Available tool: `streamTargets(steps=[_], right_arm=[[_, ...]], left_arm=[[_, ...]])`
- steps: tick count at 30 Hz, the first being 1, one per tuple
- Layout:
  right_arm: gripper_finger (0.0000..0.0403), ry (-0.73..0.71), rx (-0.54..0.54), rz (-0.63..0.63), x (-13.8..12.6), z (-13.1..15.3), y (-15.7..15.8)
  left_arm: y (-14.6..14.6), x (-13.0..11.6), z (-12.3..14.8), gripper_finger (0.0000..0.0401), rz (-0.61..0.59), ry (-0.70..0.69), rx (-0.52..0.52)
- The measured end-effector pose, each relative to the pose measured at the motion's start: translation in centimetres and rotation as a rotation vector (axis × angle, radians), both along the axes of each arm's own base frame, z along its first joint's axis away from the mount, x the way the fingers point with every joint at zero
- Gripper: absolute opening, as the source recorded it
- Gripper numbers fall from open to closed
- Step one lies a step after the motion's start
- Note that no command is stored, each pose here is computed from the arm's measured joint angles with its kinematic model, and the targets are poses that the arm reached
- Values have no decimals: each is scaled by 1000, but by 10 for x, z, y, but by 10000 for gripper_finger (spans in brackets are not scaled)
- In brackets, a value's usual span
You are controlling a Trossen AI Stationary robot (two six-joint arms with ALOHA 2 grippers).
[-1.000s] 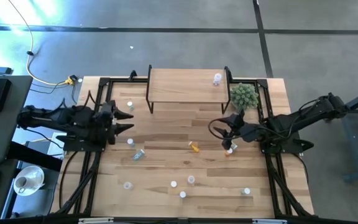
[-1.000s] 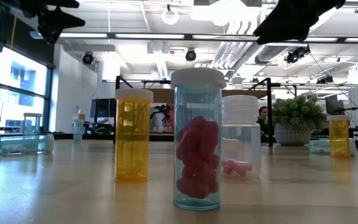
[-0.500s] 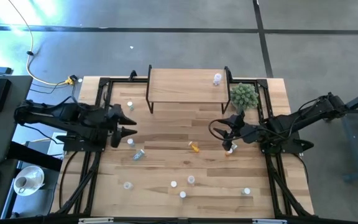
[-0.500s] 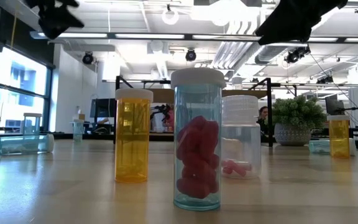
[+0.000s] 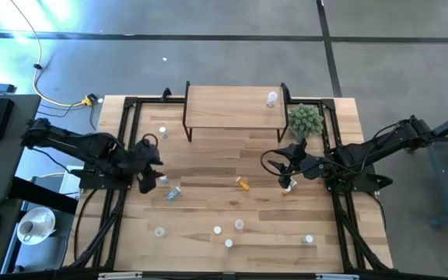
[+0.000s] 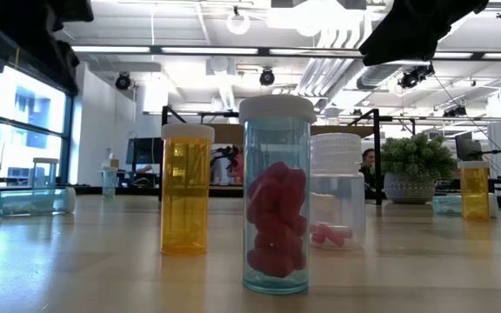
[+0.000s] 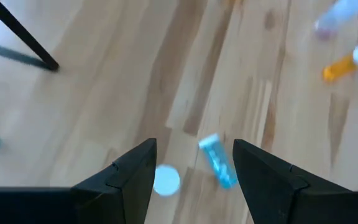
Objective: Pick and place medicine bottles onto shelf by color
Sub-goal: Put the top left blue pill bottle on the shelf
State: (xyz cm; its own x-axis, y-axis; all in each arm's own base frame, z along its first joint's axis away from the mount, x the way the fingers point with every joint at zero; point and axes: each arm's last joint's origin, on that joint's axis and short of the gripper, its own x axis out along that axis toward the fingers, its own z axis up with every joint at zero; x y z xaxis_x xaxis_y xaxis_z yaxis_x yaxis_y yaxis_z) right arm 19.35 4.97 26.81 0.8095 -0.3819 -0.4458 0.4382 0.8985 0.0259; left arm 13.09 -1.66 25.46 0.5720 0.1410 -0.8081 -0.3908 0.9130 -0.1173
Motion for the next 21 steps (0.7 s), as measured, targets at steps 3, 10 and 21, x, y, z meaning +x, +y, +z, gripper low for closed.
streamTargets(steps=[3,10,21], right_arm=[[190,0,0,0,0,0,0],[190,2,3,6,0,0,0],[190,4,2,7,0,0,0]], left_arm=[[-6,-1,-15,202,-28,54,8],[-16,-5,-37,202,-15,97,81],[-27,-7,-37,202,2,49,144]])
